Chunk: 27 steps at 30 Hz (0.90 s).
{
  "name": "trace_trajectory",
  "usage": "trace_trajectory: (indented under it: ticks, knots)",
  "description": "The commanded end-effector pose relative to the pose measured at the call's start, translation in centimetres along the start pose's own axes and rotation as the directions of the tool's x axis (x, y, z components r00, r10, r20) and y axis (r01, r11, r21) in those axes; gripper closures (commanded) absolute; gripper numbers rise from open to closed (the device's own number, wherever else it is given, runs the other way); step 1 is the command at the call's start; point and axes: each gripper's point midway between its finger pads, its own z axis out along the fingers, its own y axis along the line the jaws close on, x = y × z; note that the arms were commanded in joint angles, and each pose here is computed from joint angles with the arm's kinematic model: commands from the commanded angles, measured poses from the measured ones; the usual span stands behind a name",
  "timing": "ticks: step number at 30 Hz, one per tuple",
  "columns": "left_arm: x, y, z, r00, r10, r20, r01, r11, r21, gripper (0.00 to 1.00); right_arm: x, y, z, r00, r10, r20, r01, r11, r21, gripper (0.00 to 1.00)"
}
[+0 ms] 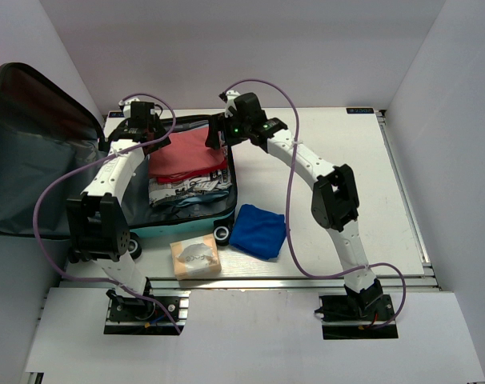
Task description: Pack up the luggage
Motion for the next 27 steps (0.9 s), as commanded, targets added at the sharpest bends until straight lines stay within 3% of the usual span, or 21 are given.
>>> trace_trajectory:
  ticks: [1, 4, 8, 9, 10, 11, 12, 13, 15, 16, 18, 19, 27]
  knots:
    - [-5.0, -0.4, -5.4, 0.991, -0.068, 0.118, 0.058, 0.995, 0.086, 0.02, -7.2, 2.4, -6.0, 0.982, -0.067, 0.176, 0.07, 0.997, -0.011, 0.11]
    - [-5.8, -1.4, -8.2, 0.988, -0.058, 0.142, 0.035, 0.987, 0.159, 0.02, -8.1, 2.5, -8.6, 0.977, -0.042, 0.208, 0.039, 0.999, 0.017, 0.11]
    - [-5.1, -4.0, -11.8, 0.992, -0.033, 0.122, -0.015, 0.929, 0.37, 0.02, -6.1, 0.3, -12.4, 0.971, 0.071, 0.229, -0.101, 0.987, 0.125, 0.11]
    - [-4.3, -5.5, -13.0, 0.995, -0.018, 0.098, -0.031, 0.882, 0.471, 0.02, -2.3, -1.5, -12.3, 0.975, 0.137, 0.175, -0.168, 0.97, 0.177, 0.11]
    - [-4.0, -7.0, -14.9, 0.994, -0.008, 0.108, -0.055, 0.824, 0.564, 0.02, -2.7, -1.9, -15.2, 0.962, 0.146, 0.229, -0.198, 0.954, 0.224, 0.11]
    - [-1.4, -9.0, -16.1, 0.997, 0.046, 0.059, -0.074, 0.735, 0.674, 0.02, 0.5, -3.2, -17.1, 0.954, 0.203, 0.223, -0.262, 0.923, 0.282, 0.11]
    - [0.3, -9.8, -16.6, 0.996, 0.08, 0.026, -0.074, 0.695, 0.715, 0.02, 0.4, -3.6, -17.2, 0.952, 0.205, 0.227, -0.267, 0.92, 0.288, 0.11]
    - [1.5, -10.6, -17.2, 0.995, 0.101, 0.006, -0.071, 0.658, 0.75, 0.02, 4.4, -4.4, -19.0, 0.94, 0.267, 0.213, -0.326, 0.885, 0.332, 0.11]
    - [5.9, -11.9, -17.9, 0.982, 0.175, -0.073, -0.047, 0.595, 0.803, 0.02, 8.4, -5.2, -20.6, 0.924, 0.327, 0.198, -0.379, 0.853, 0.359, 0.11]
    - [7.8, -13.0, -19.1, 0.972, 0.218, -0.089, -0.05, 0.561, 0.826, 0.02, 12.6, -5.6, -21.9, 0.909, 0.38, 0.17, -0.416, 0.825, 0.381, 0.11]
    - [10.7, -13.7, -20.2, 0.954, 0.281, -0.108, -0.061, 0.532, 0.844, 0.02, 15.6, -4.9, -23.8, 0.889, 0.43, 0.159, -0.457, 0.808, 0.372, 0.11]
    - [12.6, -14.3, -21.4, 0.936, 0.335, -0.108, -0.085, 0.512, 0.855, 0.02, 19.6, -5.3, -23.9, 0.873, 0.477, 0.103, -0.476, 0.784, 0.398, 0.11]
    - [18.8, -16.4, -23.8, 0.89, 0.439, -0.125, -0.103, 0.461, 0.881, 0.02, 25.2, -2.4, -22.3, 0.848, 0.519, -0.104, -0.48, 0.836, 0.265, 0.11]
